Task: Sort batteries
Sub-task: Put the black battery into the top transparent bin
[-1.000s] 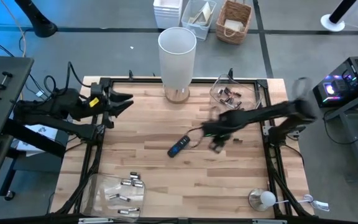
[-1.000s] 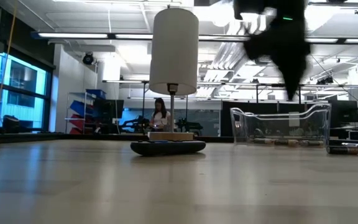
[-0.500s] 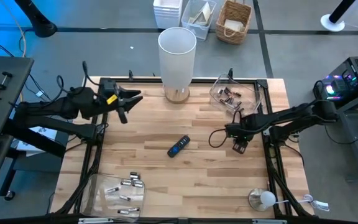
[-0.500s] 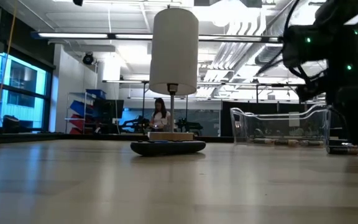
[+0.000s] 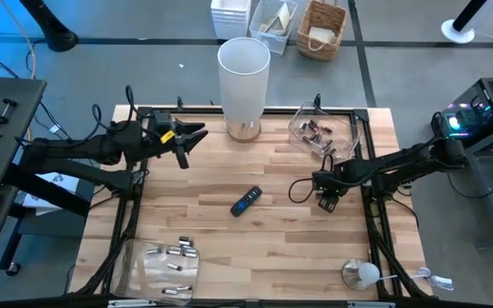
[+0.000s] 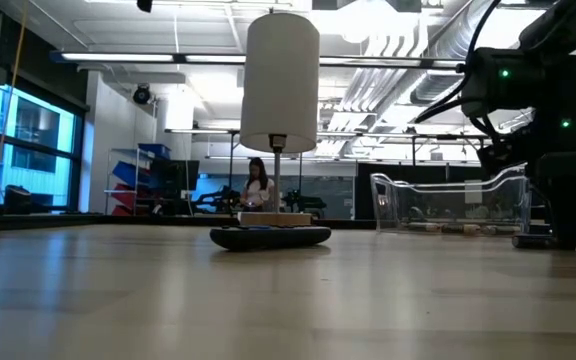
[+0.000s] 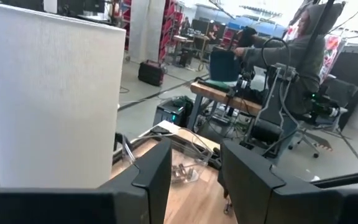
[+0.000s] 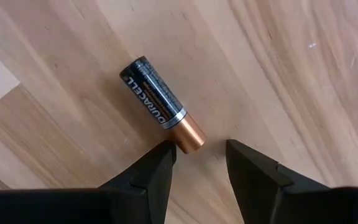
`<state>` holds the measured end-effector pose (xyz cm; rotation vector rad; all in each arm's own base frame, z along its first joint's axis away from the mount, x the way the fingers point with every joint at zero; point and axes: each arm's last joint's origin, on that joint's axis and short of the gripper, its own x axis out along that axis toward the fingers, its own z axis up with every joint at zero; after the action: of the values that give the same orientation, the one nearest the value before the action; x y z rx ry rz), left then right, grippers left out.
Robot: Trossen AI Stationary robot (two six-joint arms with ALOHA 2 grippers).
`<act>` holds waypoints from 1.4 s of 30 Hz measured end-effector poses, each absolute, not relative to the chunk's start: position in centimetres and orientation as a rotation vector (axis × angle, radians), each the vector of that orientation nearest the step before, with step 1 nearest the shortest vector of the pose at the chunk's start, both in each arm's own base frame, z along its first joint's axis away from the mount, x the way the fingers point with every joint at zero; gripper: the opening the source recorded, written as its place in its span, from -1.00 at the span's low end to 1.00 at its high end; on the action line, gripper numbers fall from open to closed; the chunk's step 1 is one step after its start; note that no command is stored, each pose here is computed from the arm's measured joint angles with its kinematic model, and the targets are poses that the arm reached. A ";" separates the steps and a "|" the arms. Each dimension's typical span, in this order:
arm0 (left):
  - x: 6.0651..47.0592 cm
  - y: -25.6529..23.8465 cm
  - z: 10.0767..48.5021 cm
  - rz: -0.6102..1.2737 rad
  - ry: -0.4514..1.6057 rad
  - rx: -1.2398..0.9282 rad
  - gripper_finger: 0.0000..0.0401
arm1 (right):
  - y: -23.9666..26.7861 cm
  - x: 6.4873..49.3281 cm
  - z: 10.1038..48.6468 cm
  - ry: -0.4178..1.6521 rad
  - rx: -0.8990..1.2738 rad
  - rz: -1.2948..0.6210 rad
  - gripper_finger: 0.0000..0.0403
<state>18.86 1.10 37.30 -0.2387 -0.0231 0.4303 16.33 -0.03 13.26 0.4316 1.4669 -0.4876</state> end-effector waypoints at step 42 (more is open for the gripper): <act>13.1 1.2 40.3 0.442 -0.204 -0.109 -0.36 | -0.9 19.6 16.7 1.413 0.413 -0.310 -0.38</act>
<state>13.15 1.21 40.35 -0.1088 -0.2038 0.4425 19.61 -0.89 16.70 0.4127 1.4127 -0.3096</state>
